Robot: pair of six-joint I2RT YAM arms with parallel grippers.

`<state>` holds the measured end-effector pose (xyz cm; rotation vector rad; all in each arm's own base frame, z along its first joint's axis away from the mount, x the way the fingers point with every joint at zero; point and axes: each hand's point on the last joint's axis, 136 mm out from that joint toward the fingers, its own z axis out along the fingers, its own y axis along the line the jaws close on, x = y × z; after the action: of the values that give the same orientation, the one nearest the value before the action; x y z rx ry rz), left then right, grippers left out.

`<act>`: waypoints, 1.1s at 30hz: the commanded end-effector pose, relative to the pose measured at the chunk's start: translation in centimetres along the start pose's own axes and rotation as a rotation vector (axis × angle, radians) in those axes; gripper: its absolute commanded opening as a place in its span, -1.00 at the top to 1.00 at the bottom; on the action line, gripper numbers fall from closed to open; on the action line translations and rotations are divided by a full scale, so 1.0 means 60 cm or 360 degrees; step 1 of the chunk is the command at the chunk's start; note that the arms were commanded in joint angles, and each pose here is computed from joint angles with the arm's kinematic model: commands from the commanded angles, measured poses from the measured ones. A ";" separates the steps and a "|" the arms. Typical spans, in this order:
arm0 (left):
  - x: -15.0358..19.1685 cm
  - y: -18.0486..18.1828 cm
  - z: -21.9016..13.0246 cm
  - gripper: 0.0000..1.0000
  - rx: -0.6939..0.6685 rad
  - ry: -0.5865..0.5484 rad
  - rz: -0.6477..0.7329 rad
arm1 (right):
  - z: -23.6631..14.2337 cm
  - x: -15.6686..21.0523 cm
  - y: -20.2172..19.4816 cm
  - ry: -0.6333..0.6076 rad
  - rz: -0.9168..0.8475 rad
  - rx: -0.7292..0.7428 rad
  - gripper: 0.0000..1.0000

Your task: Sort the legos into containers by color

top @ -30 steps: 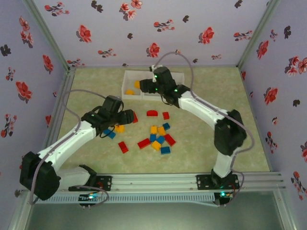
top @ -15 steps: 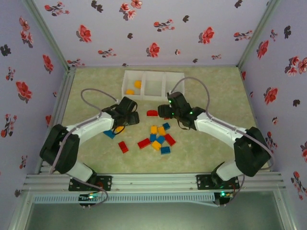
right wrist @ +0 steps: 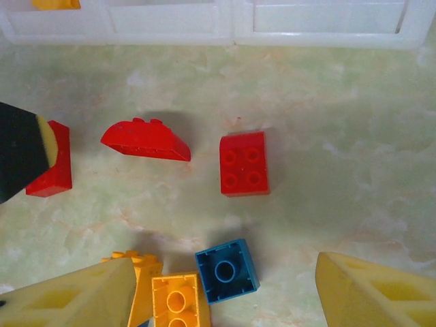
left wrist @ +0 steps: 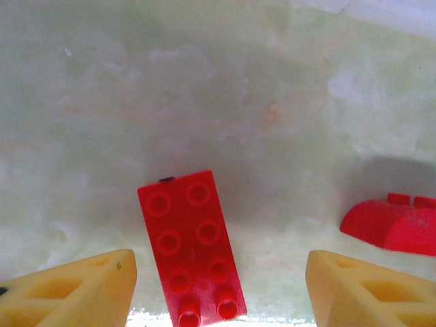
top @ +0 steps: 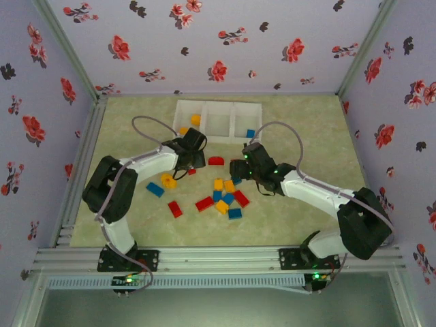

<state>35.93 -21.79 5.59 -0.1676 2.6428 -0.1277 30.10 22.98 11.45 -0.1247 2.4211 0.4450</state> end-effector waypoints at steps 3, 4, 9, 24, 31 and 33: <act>0.010 0.017 0.020 -0.30 -0.0152 0.0046 0.0061 | -0.004 -0.012 0.015 -0.0060 0.0038 -0.0058 -0.41; 0.012 0.018 0.024 -0.30 -0.0165 0.0053 0.0062 | -0.003 -0.010 0.015 -0.0055 0.0037 -0.0054 -0.40; 0.019 0.023 0.036 -0.27 -0.0193 0.0072 0.0077 | 0.001 -0.001 0.019 -0.0040 0.0036 -0.0062 -0.40; 0.002 0.030 0.028 0.46 -0.0260 0.0097 0.0191 | -0.009 0.001 0.012 -0.0065 0.0020 -0.0020 -0.39; -0.054 0.005 -0.042 0.48 -0.0189 -0.0010 0.0285 | -0.018 -0.001 0.003 -0.0088 0.0019 0.0011 -0.38; -0.076 -0.011 -0.060 0.48 -0.0144 -0.0046 0.0323 | -0.022 -0.002 -0.001 -0.0093 0.0013 0.0028 -0.38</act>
<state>37.12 -21.29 6.43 0.0009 2.6958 0.0749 29.64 23.34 12.20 -0.1083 2.3784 0.4674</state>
